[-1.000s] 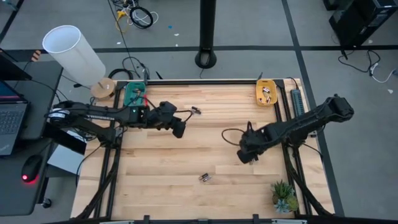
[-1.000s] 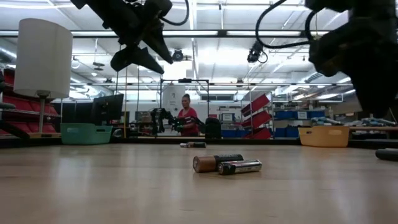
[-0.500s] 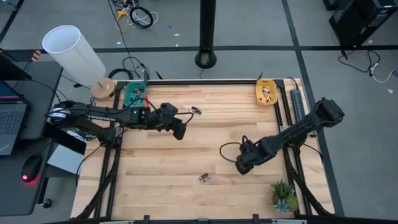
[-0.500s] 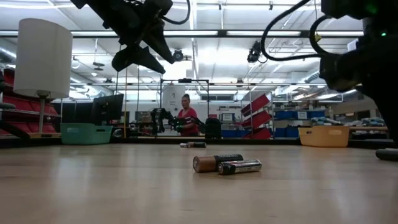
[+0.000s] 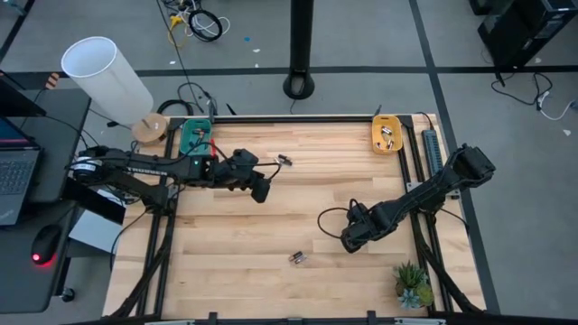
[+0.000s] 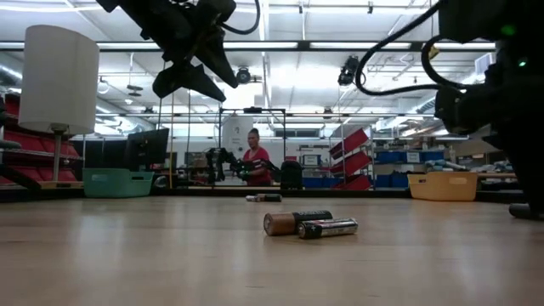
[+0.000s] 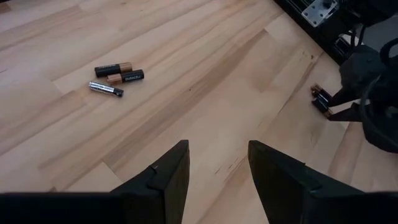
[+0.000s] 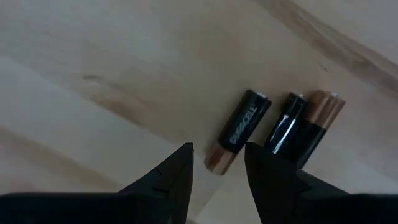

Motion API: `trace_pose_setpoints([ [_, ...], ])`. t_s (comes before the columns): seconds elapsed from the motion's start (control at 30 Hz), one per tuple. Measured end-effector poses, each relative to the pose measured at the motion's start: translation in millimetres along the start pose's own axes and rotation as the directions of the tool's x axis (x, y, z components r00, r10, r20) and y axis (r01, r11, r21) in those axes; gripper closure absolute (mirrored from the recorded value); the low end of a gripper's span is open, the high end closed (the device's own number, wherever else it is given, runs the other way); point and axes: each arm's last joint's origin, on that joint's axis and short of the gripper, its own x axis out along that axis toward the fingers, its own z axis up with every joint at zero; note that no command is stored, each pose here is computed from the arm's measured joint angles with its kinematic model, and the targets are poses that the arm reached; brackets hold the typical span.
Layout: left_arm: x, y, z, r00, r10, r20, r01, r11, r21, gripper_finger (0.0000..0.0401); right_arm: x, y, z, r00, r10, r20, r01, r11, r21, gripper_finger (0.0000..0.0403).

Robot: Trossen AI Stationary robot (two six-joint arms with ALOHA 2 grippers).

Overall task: Sort batteries
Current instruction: Put the black battery into the blue bin

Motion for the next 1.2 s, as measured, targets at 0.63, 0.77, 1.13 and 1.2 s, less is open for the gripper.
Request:
trace_pose_setpoints([
  [0.63,0.0,0.9,-1.0,1.000,0.006,-0.013,-0.006,1.000,0.003,0.0224,14.1,8.1,11.4,1.000,0.011,0.013,-0.008,0.982,-0.189,0.0363],
  [0.77,-0.1,1.0,-1.3,1.000,0.005,-0.018,-0.005,1.000,0.004,0.0224,8.9,8.8,15.1,0.998,0.059,0.023,-0.053,0.977,-0.206,0.0363],
  [1.13,5.6,-0.4,-0.7,0.995,-0.068,-0.073,0.064,0.996,-0.055,0.0224,-24.4,24.6,54.8,0.893,0.414,0.176,-0.325,0.864,-0.384,0.0363],
  [1.2,6.8,-2.3,-1.6,0.994,-0.079,-0.070,0.076,0.996,-0.042,0.0224,-33.9,31.2,63.6,0.828,0.517,0.219,-0.375,0.799,-0.470,0.0363],
])
